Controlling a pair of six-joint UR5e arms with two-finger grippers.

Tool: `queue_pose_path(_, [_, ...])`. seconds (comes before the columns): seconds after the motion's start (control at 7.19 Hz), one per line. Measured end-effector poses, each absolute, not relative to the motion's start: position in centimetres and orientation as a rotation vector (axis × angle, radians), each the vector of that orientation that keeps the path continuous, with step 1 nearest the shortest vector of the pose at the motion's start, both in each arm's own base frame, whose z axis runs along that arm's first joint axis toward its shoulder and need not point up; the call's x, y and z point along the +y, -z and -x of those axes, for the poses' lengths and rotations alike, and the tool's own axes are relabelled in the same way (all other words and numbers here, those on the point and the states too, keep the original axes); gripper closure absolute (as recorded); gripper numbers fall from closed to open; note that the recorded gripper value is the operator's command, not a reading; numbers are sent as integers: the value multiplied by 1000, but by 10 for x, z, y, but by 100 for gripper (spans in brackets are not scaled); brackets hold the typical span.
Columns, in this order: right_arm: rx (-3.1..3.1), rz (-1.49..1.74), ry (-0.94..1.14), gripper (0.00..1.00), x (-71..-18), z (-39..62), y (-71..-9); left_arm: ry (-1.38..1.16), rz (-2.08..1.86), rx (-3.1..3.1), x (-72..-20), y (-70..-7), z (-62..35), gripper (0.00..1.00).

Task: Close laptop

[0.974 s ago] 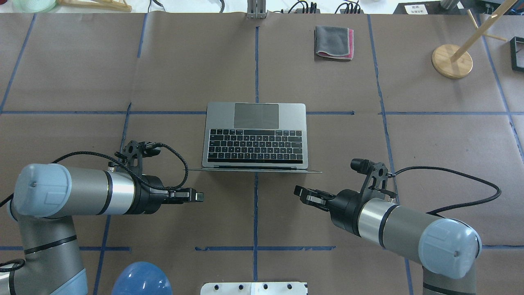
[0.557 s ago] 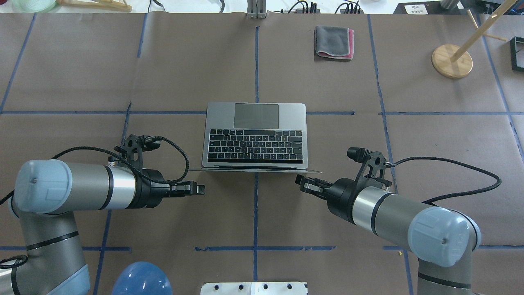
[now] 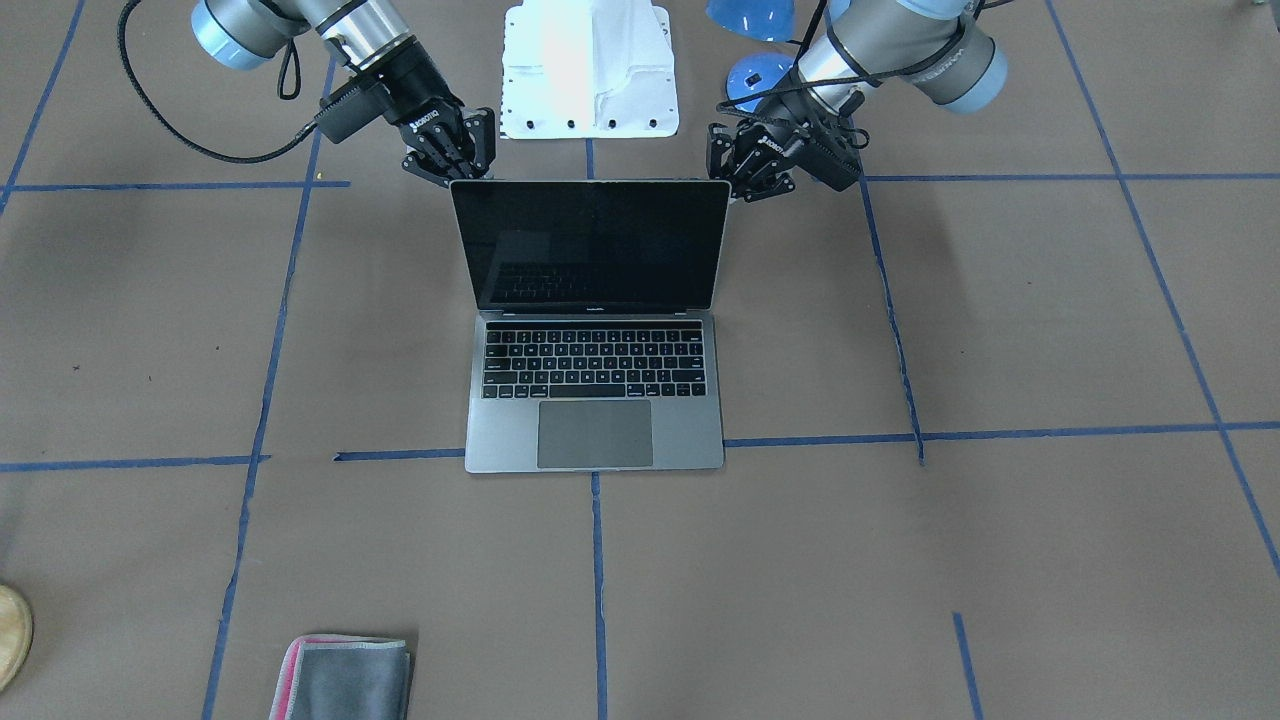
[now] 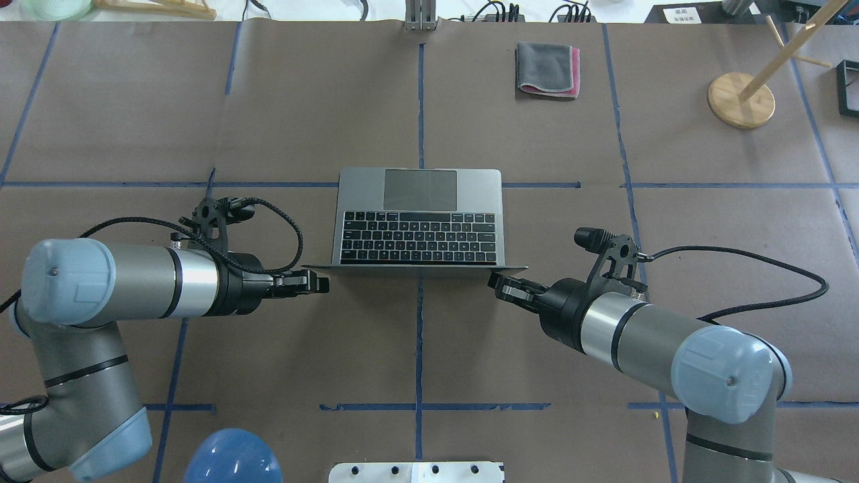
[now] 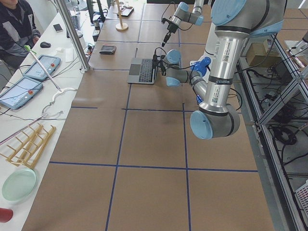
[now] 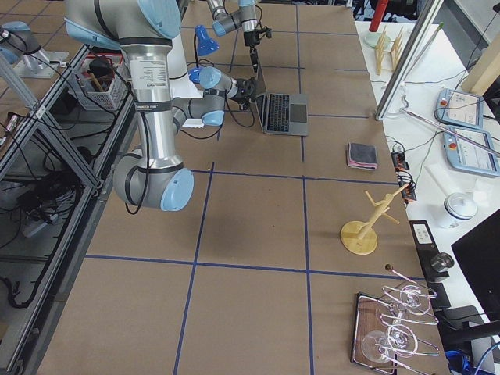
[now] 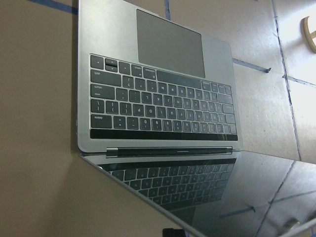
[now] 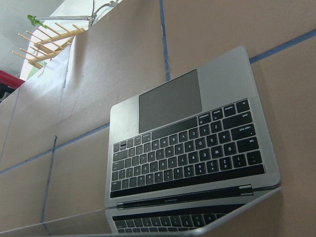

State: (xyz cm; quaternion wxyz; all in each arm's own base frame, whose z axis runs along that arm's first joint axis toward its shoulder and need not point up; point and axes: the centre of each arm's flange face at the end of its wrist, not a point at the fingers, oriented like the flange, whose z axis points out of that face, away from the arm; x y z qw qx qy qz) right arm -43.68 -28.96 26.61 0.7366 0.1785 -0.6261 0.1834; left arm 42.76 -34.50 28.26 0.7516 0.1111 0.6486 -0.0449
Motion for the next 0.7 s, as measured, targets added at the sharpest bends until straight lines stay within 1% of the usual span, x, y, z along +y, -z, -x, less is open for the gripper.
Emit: queue_pose_path(0.7, [-1337, -406, -432, 99, -316, 427, -265, 127, -263, 1409, -363, -281, -421, 100])
